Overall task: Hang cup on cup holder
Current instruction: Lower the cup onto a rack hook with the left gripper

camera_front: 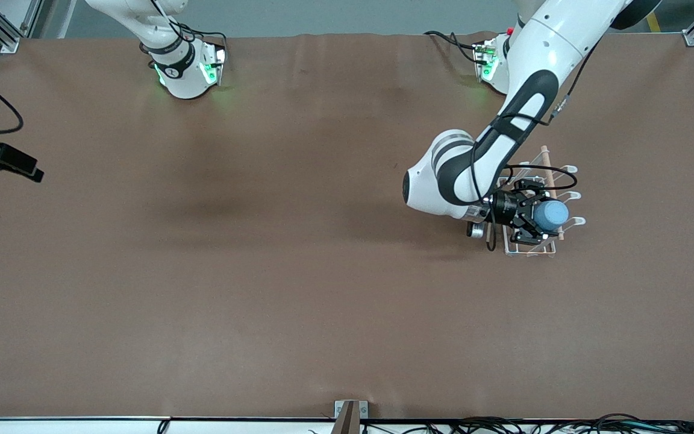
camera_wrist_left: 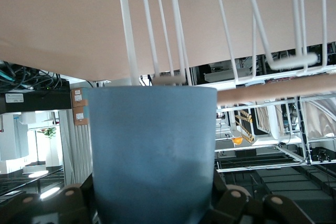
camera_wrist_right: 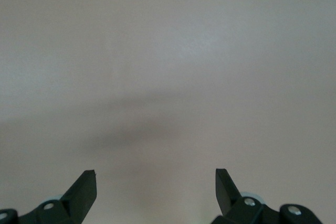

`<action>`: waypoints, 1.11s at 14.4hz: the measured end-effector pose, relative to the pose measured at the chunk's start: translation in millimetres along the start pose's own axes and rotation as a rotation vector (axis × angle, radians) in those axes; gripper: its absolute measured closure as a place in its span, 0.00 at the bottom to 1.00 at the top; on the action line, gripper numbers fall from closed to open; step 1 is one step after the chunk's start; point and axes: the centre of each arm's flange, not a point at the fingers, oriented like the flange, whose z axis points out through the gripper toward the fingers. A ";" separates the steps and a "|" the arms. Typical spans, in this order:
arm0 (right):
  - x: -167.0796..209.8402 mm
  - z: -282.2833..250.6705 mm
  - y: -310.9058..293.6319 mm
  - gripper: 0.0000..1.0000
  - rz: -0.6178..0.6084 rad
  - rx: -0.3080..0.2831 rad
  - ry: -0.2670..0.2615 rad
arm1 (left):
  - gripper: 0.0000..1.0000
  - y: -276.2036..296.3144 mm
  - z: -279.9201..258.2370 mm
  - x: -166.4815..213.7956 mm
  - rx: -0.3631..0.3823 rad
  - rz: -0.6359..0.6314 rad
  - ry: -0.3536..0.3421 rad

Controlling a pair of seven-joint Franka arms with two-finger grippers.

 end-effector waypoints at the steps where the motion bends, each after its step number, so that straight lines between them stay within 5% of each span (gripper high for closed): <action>1: -8.5 -11.6 -0.2 0.00 0.033 0.001 0.006 | 0.24 0.1 0.9 4.3 -0.001 -0.002 0.000; 5: -26.9 -32.7 -6.2 0.00 0.132 0.004 0.019 | 0.24 1.3 5.4 25.9 -0.009 -0.014 -0.001; 16: -21.3 -41.8 -3.8 0.00 -0.001 0.005 0.060 | 0.23 2.5 25.2 59.3 -0.069 -0.056 0.017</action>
